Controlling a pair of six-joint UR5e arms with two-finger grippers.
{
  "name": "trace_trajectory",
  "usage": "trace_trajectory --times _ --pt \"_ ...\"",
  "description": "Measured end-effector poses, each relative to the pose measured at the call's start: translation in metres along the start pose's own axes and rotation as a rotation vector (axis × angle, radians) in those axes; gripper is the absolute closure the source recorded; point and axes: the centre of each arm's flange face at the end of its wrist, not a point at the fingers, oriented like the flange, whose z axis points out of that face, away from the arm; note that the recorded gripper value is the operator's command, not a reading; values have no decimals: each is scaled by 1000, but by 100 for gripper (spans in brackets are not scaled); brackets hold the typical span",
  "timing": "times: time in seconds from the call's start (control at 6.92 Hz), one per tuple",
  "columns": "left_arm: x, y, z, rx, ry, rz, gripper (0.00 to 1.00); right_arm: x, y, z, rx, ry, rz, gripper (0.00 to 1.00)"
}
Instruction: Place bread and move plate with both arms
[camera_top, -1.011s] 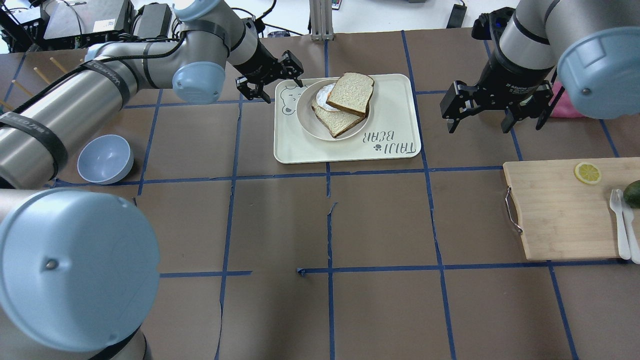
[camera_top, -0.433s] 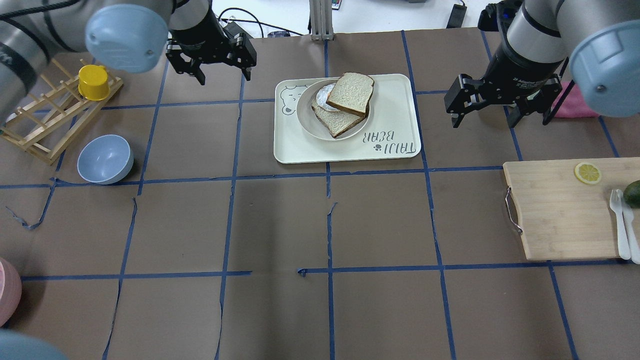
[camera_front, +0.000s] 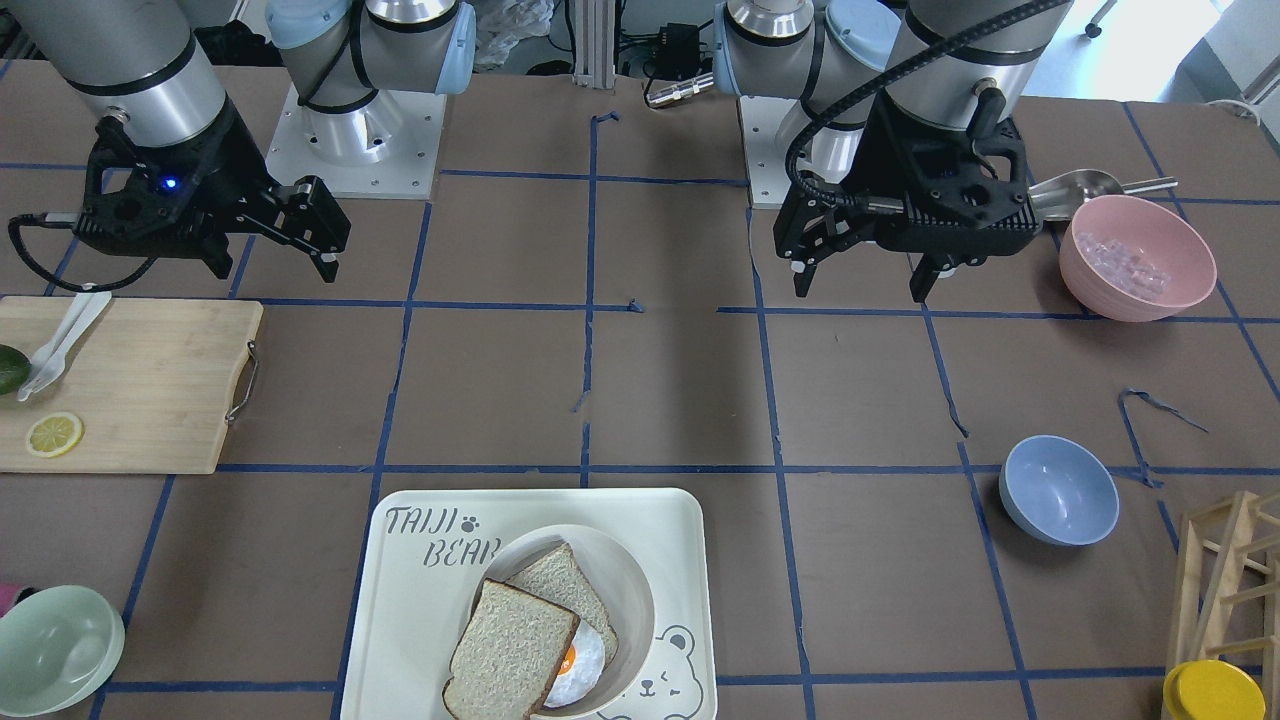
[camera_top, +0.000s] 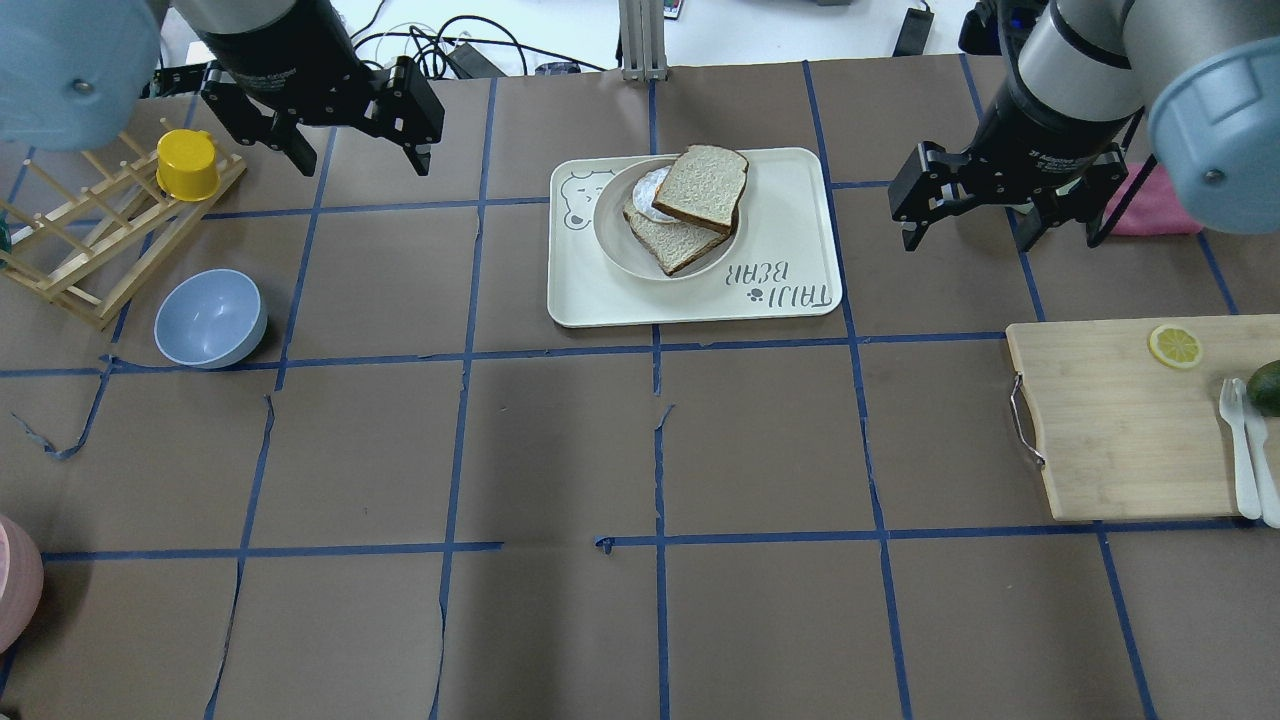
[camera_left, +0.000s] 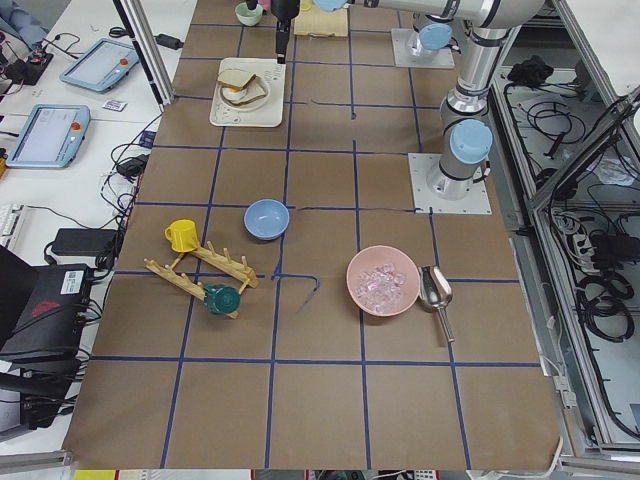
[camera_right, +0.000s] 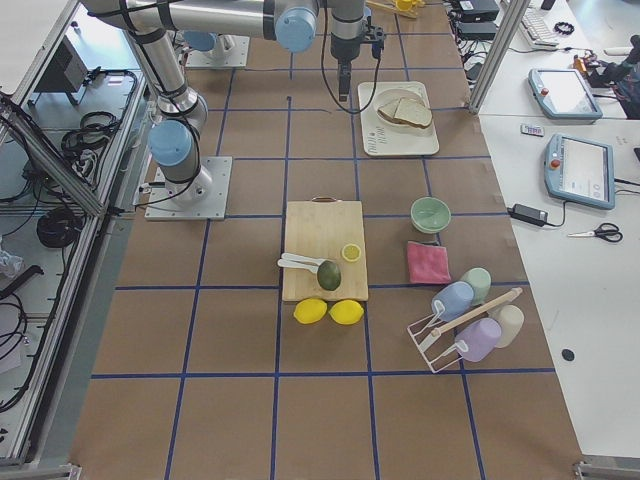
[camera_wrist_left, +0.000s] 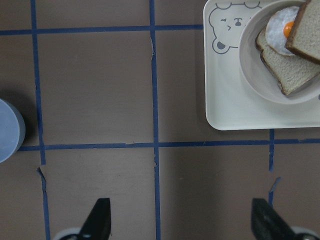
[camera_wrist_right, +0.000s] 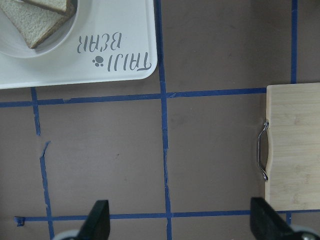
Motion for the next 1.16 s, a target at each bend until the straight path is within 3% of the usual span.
trace_trajectory --times 0.43,1.16 --pt "-45 8 7 -6 3 -40 0 -1 0 0 5 -5 -1 0" --pt "-52 5 6 4 2 -72 0 0 1 -5 10 5 0 0"
